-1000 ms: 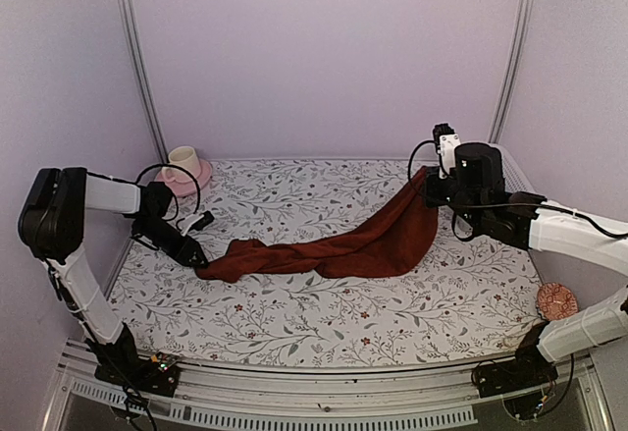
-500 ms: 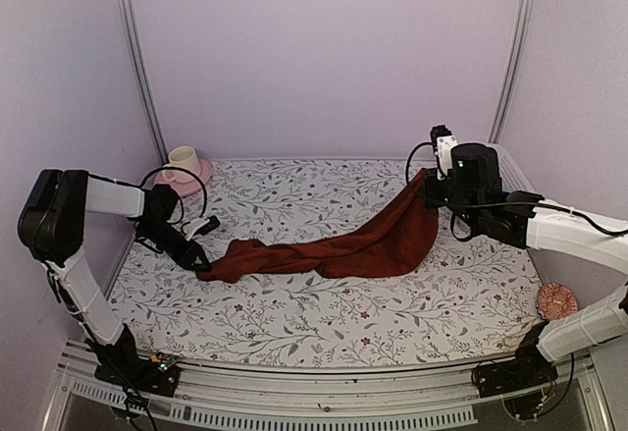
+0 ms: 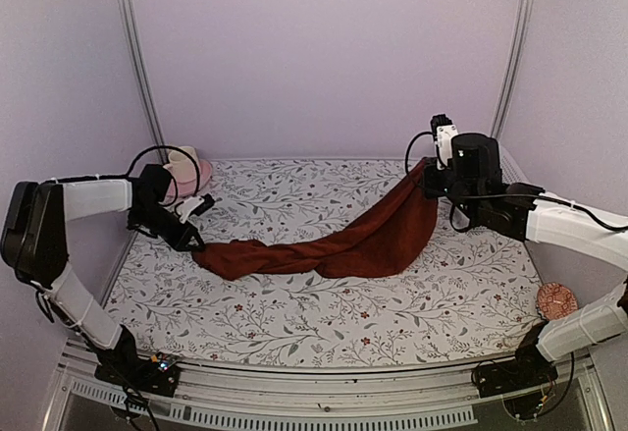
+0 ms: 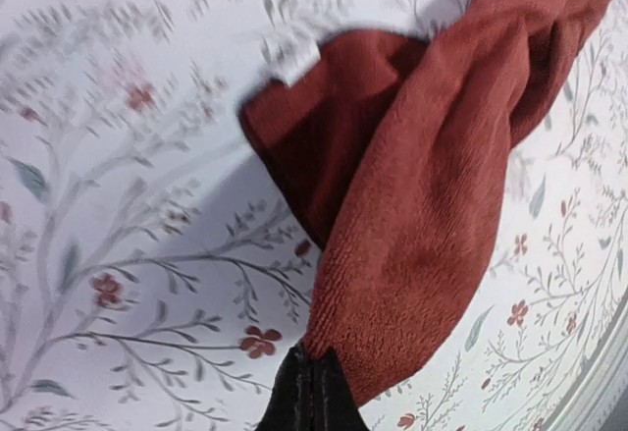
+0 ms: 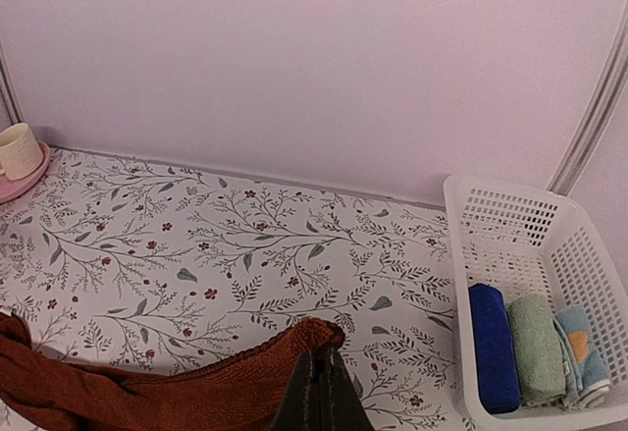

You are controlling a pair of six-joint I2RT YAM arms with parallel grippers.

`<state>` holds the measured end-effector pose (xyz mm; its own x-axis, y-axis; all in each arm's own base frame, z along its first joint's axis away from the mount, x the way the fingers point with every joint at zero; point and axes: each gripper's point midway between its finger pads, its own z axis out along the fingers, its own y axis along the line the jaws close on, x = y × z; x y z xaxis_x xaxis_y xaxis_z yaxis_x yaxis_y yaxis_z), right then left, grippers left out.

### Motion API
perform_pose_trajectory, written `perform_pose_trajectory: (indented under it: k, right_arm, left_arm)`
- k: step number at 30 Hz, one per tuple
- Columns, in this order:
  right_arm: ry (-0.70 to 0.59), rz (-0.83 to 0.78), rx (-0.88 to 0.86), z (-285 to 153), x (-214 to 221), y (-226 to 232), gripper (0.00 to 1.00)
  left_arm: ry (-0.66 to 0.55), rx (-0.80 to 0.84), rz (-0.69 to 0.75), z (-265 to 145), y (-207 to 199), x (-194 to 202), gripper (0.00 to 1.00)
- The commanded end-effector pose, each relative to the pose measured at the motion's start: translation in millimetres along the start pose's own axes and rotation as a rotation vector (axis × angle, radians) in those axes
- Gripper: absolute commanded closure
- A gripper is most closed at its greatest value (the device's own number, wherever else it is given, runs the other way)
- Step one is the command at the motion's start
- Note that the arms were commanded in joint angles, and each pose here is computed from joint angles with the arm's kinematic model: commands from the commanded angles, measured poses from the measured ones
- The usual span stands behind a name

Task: Roll the towels
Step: Flatten out the towel at the center of the board.

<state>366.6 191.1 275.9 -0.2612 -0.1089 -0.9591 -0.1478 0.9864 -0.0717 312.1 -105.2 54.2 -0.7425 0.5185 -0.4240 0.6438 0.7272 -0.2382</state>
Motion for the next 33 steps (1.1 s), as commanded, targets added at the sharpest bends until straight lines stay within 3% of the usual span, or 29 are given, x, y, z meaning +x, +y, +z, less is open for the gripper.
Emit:
perform_pose_trajectory:
  k: [1,5,9,15,18,20,26,27,29,33]
  right_arm:
    - [-0.034,0.003,0.017,5,-20,-1,0.98]
    - [-0.096,0.009,-0.004,11,-41,4,0.98]
    - [-0.158,0.005,-0.038,12,-75,4,0.98]
    - [-0.28,0.025,-0.112,-26,-110,-4,0.98]
    - [-0.293,0.028,-0.144,-43,-98,-8,0.98]
    - [-0.263,0.011,-0.184,-49,-80,-6,0.98]
    - [0.02,0.001,-0.306,-50,13,11,0.98]
    - [0.059,0.005,-0.322,-51,28,13,0.98]
    - [0.122,0.027,-0.324,-52,52,12,0.98]
    - [0.178,0.068,-0.27,-49,73,4,0.98]
  left_arm:
    - [-0.25,-0.167,0.101,-56,12,-77,1.0]
    - [-0.355,-0.344,0.146,-90,33,-114,1.0]
    - [-0.508,-0.623,0.211,-150,59,-151,1.0]
    - [-0.699,-0.78,0.289,-223,43,-168,1.0]
    - [-0.694,-0.708,0.396,-206,19,-151,1.0]
    - [-0.6,-0.577,0.478,-166,3,-124,1.0]
    - [-0.304,-0.2,0.64,-72,-50,-12,1.0]
    - [-0.267,-0.139,0.662,-63,-60,6,0.93]
    - [-0.219,-0.057,0.724,-55,-76,32,0.67]
    - [-0.22,0.014,0.779,-61,-97,46,0.34]
